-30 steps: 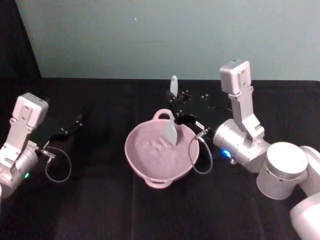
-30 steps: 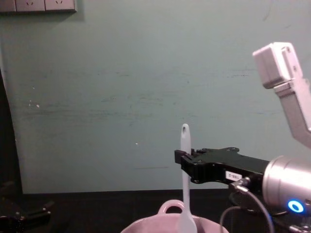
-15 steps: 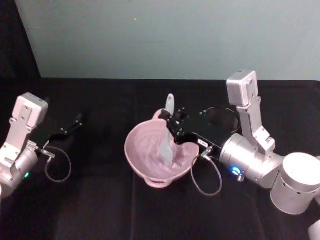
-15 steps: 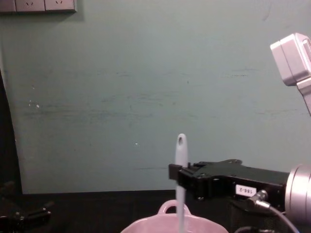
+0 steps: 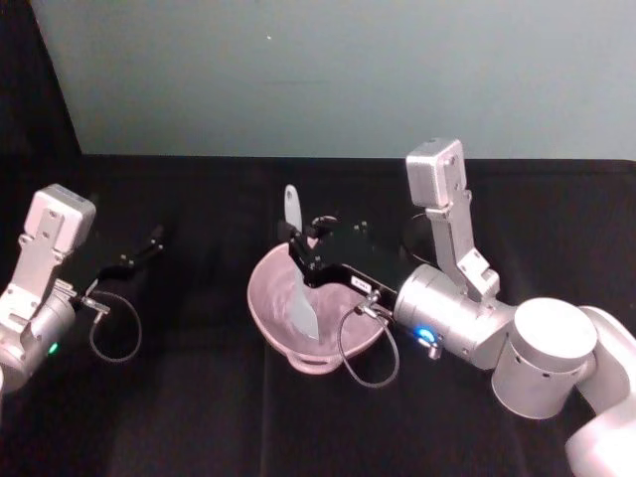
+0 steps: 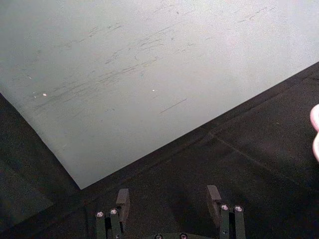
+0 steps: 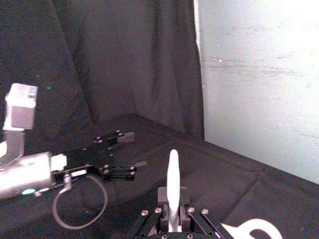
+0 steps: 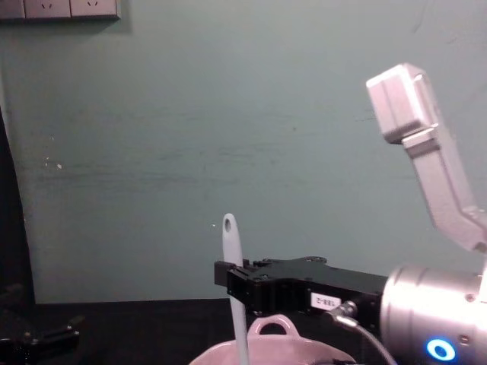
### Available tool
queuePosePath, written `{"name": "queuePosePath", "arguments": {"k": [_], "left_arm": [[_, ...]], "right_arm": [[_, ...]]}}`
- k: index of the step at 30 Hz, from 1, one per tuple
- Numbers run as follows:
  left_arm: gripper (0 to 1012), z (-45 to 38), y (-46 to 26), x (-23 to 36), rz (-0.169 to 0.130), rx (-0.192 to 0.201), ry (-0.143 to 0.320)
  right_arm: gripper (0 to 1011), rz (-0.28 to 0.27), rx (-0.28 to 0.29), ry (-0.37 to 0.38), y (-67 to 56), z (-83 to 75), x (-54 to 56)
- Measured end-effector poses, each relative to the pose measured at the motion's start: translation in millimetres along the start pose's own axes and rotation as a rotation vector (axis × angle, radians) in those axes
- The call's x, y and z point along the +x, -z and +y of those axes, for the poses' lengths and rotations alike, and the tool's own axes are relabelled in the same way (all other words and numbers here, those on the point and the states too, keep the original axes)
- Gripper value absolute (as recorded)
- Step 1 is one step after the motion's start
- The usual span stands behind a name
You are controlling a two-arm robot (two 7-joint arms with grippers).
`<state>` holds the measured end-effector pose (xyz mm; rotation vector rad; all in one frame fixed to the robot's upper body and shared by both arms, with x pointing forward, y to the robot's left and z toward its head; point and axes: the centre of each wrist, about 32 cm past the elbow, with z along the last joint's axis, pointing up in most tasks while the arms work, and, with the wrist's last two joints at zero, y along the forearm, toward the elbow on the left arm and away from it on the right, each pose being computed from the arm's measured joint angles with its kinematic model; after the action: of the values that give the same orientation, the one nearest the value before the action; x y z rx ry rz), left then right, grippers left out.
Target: Use the one hand to pick up the spoon and stir the clear water in the bowl.
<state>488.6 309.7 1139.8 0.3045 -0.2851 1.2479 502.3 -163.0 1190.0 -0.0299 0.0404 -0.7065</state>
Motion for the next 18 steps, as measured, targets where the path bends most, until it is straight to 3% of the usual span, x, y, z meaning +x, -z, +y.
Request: {"name": "queuePosePath", "arguments": {"k": [9, 18], "left_arm": [[1011, 0.0, 0.0, 0.0, 0.000, 0.000, 0.000], [1011, 0.0, 0.0, 0.0, 0.000, 0.000, 0.000]], "right_arm": [[127, -0.048, 0.022, 0.064, 4.1, 22.3, 10.4], [127, -0.105, 0.041, 0.143, 5.7, 21.3, 21.7]]}}
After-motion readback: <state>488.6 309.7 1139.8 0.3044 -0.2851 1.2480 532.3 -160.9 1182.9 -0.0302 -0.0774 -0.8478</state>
